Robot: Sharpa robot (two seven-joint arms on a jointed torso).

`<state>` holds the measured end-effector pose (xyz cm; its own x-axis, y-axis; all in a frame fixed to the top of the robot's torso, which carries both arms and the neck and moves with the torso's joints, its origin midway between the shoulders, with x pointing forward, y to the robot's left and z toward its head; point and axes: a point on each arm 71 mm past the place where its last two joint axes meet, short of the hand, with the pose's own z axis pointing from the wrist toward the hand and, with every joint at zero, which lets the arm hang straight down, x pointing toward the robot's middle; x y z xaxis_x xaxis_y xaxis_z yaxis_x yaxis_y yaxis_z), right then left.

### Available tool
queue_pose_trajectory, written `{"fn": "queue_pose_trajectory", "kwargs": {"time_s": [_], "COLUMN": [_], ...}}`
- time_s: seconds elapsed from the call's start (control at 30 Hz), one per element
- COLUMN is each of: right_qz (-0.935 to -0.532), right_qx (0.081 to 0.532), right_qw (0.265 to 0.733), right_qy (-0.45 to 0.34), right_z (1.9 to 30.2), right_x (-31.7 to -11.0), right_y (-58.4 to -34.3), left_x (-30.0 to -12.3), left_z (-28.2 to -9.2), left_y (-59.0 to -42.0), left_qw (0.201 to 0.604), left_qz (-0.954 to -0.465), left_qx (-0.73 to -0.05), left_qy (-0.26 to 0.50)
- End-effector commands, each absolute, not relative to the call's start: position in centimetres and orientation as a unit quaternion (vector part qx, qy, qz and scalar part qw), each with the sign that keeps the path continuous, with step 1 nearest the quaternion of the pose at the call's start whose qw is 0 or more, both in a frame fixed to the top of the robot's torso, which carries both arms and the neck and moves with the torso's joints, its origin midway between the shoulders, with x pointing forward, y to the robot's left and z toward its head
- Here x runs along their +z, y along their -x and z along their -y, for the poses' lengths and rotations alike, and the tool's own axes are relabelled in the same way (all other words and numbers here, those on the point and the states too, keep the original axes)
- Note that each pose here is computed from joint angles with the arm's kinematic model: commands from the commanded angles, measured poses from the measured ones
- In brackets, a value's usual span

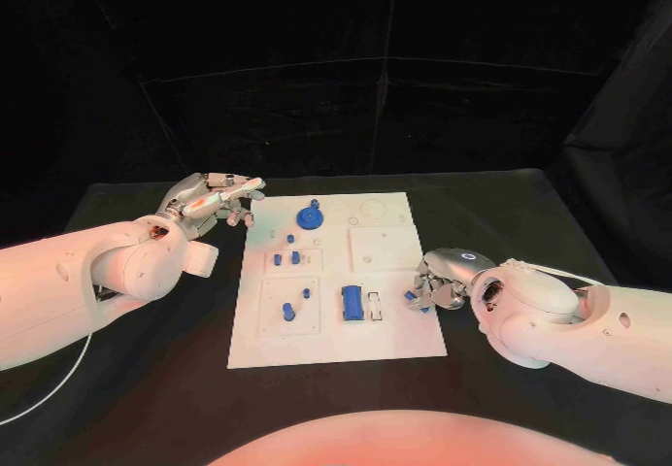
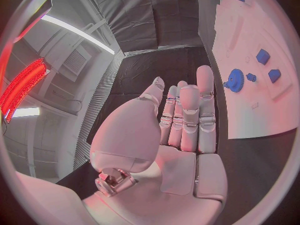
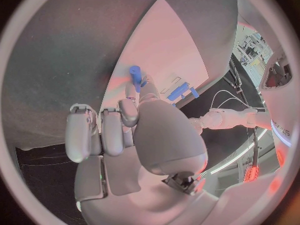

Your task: Assemble the parts on the task board

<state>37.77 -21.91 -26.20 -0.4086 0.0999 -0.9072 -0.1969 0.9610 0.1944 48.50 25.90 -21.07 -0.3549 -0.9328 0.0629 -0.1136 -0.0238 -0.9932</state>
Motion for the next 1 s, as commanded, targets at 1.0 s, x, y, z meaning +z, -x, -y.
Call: {"fn": "queue_pose_trajectory", "kwargs": {"time_s": [1.0], "right_qz": [-0.815], "right_qx": [0.218], "right_qw": [0.508], "right_qy": [-0.172], "right_z": [22.1], "right_x": [-26.1], "right_y": [-35.9], "left_x": [-21.0], "left_z": [-25.8], "left_y": [-48.5], "left_qw": [0.361], "left_qz": [-0.598], "left_qx": [-0.57], "left_qy": [0.433]}}
